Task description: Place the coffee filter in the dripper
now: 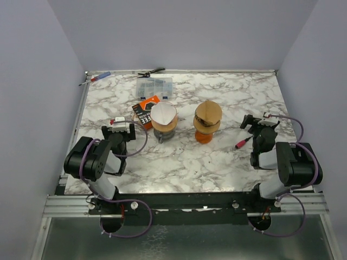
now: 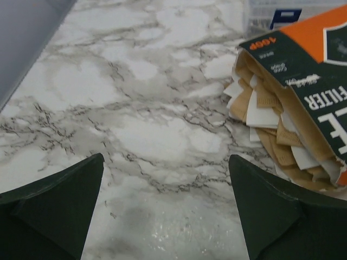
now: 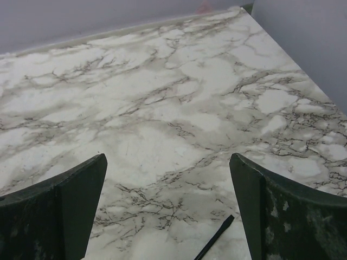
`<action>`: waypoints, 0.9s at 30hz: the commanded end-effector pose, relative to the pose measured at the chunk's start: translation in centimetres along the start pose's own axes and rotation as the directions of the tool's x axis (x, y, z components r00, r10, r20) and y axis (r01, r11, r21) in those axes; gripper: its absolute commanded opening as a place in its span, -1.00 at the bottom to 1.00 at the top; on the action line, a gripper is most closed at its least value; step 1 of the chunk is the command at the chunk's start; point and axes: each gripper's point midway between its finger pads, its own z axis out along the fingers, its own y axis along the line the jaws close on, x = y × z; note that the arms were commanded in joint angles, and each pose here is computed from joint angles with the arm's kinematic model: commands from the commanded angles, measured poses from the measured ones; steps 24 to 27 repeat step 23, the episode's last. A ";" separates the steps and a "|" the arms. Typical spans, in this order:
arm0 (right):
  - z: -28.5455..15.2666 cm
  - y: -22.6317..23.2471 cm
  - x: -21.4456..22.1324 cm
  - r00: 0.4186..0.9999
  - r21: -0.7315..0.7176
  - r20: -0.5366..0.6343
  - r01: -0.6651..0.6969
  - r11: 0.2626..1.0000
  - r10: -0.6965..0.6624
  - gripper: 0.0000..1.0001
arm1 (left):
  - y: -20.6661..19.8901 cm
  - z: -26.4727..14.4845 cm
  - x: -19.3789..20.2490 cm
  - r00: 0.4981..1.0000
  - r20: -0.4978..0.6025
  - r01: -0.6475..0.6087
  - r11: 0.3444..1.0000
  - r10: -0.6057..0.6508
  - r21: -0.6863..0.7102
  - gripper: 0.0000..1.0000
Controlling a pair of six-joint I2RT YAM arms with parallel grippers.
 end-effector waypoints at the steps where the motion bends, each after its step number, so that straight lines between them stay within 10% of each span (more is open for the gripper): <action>1: -0.1 0.3 1.0 0.998 -0.023 -0.052 0.031 0.999 -0.032 1.00 | 0.0 1.1 0.3 0.999 -0.016 0.037 0.999 -0.037 -0.021 0.98; 27: 0.1 0.8 0.8 0.998 -0.059 -0.036 0.041 0.997 -0.044 1.00 | 1.1 1.6 0.3 0.998 -0.019 0.059 0.991 -0.062 -0.122 0.98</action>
